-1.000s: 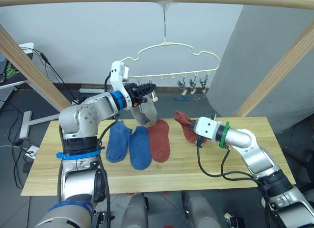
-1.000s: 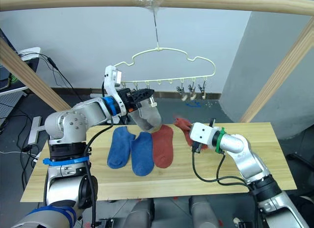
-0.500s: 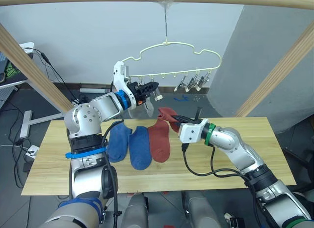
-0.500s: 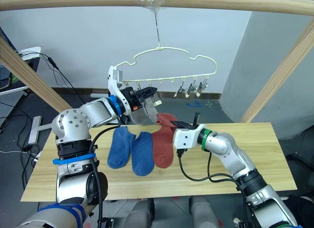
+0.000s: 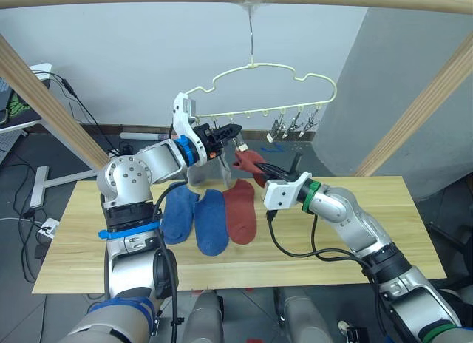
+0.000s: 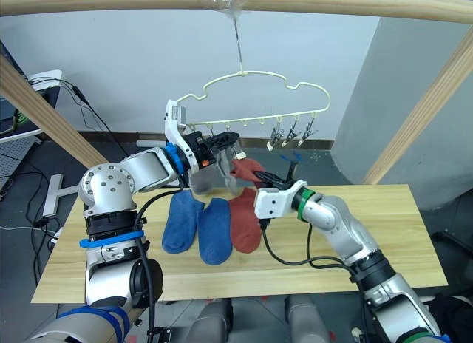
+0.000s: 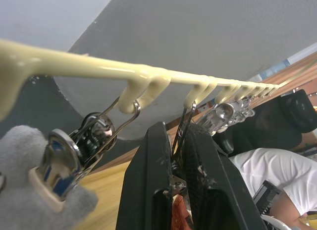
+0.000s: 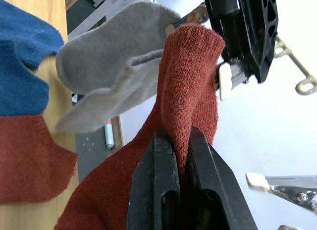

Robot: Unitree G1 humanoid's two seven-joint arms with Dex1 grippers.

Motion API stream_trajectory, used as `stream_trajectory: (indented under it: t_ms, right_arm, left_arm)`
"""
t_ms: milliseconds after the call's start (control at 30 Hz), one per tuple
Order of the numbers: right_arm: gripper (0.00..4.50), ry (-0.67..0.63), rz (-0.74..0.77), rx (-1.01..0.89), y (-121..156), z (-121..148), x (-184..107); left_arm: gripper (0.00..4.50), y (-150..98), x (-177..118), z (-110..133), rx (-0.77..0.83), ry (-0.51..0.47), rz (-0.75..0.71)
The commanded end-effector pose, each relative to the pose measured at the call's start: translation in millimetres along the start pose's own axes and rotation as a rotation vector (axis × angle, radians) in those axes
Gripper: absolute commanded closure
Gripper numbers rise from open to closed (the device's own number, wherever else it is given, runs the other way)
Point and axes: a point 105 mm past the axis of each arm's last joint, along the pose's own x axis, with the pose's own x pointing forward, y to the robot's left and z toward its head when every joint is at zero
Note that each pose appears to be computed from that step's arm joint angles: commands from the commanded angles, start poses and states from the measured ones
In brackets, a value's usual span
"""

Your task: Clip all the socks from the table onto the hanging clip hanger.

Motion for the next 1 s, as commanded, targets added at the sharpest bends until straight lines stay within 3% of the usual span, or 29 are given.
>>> stream_trajectory:
  t_ms: [33,600,1000]
  right_arm:
    - [4.46,-0.018,-0.047,-0.022,-12.7,4.0,2.2]
    - [4.46,-0.014,-0.070,-0.018,-21.4,2.7,9.9]
    - [4.50,-0.015,-0.063,-0.014,-19.9,0.4,9.6]
  left_arm:
    - [4.41,-1.9,-2.1,-1.2,0.010,0.012,-0.005]
    - [4.41,-6.0,-4.0,-1.9,0.014,0.016,-0.037]
    - [0.68,-10.8,-10.0,-0.7,0.014,0.022,-0.068]
